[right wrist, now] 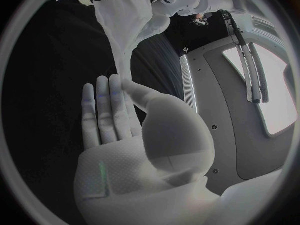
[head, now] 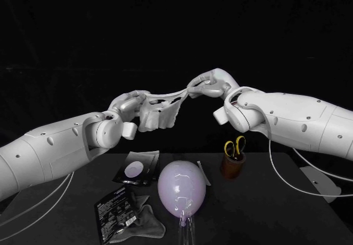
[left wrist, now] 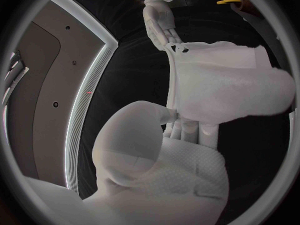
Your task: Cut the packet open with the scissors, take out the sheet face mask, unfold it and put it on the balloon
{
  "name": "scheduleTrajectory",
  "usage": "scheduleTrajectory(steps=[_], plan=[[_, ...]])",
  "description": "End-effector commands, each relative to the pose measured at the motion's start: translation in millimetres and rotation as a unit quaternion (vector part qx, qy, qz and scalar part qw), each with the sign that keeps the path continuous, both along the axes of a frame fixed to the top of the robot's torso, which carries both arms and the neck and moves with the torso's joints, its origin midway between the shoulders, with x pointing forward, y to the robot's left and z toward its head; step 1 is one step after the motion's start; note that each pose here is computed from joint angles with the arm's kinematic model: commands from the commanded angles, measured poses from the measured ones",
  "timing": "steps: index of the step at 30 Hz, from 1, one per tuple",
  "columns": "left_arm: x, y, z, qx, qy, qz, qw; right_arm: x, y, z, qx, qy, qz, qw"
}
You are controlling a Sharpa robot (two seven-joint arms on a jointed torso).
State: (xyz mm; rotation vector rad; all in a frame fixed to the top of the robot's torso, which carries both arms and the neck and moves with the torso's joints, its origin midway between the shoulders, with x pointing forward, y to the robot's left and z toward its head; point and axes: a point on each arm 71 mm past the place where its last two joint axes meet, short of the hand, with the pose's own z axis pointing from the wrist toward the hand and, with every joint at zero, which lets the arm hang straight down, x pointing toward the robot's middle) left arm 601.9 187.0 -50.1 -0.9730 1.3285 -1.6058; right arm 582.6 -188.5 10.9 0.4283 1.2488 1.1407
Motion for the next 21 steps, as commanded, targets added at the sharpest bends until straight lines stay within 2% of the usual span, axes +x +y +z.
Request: scheduleTrajectory(steps=[1, 7, 11, 15, 18, 21], plan=[[-0.7, -2.0, -3.0, 0.019, 0.024, -0.006, 1.000, -0.7, 2.5, -8.3, -0.005, 0.016, 0.014, 1.000], [-1.0, -1.3, -4.5, 0.013, 0.038, -0.007, 0.999, -2.1, 3.7, -19.5, -0.007, 0.028, 0.018, 0.999], [-2.2, -2.8, -6.7, 0.011, 0.055, -0.019, 0.998, -2.4, 4.0, -24.3, -0.008, 0.034, 0.019, 0.999], [-4.9, -6.7, -10.7, 0.013, 0.085, -0.052, 0.995, -2.7, 4.7, -29.3, -0.007, 0.039, 0.020, 0.999], [-9.1, -11.6, -15.3, 0.023, 0.116, -0.095, 0.988, -3.1, 5.4, -32.9, -0.003, 0.042, 0.019, 0.999], [-12.2, -14.4, -18.4, 0.032, 0.137, -0.123, 0.982, -3.2, 5.2, -34.5, 0.001, 0.044, 0.017, 0.999]])
